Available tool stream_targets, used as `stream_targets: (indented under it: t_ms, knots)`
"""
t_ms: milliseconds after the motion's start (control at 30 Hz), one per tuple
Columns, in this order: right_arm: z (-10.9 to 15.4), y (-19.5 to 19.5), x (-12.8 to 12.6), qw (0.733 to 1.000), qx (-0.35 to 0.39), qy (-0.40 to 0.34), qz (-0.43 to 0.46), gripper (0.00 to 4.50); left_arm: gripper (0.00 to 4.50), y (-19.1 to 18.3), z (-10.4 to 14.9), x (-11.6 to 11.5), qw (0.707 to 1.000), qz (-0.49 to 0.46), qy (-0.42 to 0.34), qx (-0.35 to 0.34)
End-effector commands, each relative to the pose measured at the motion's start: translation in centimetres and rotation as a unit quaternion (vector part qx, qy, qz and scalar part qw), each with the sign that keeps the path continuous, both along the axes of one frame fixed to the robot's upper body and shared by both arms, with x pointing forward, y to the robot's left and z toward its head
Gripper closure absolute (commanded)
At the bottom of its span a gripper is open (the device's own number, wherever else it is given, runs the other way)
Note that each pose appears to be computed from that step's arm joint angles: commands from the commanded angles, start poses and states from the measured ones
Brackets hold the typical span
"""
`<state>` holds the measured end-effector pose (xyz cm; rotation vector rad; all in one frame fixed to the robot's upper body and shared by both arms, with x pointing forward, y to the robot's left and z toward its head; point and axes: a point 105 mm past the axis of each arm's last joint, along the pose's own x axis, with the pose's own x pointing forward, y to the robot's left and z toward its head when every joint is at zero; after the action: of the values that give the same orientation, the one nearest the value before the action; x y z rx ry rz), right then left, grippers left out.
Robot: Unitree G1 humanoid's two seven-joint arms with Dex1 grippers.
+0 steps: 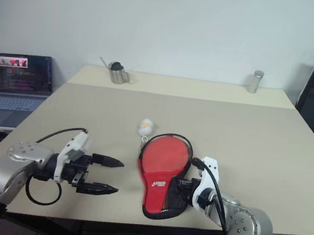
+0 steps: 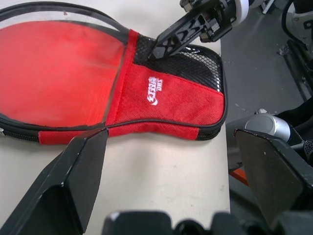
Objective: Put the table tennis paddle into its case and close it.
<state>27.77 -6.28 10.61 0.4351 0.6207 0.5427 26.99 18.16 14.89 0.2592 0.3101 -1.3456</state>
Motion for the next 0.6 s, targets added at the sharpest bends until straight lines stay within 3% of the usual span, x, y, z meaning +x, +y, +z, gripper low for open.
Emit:
stream_targets:
  t_ms: [33, 200, 300, 500, 600]
  knots:
    - [-0.2, 3.9, -2.3, 0.995, 0.084, 0.031, 0.044, 4.48, 0.00, -0.3, 1.2, -0.3, 1.000, -0.018, -0.019, -0.004]
    - [-0.8, 2.8, -2.0, 0.997, 0.050, 0.032, 0.040, 4.48, 0.00, -0.6, 1.1, -0.1, 1.000, -0.018, -0.024, -0.009]
    - [-1.3, 2.2, -2.0, 0.998, 0.033, 0.035, 0.033, 3.72, 0.00, -0.8, 1.0, 0.0, 0.999, -0.017, -0.026, -0.012]
    - [-1.0, 1.1, -2.3, 0.998, -0.022, 0.003, 0.064, 1.72, 0.00, -1.0, 0.8, 0.0, 0.999, -0.016, -0.028, -0.015]
    - [-0.3, 0.4, -2.4, 0.995, -0.041, -0.026, 0.083, 1.72, 0.00, -0.9, 0.8, 0.1, 0.999, -0.014, -0.030, -0.016]
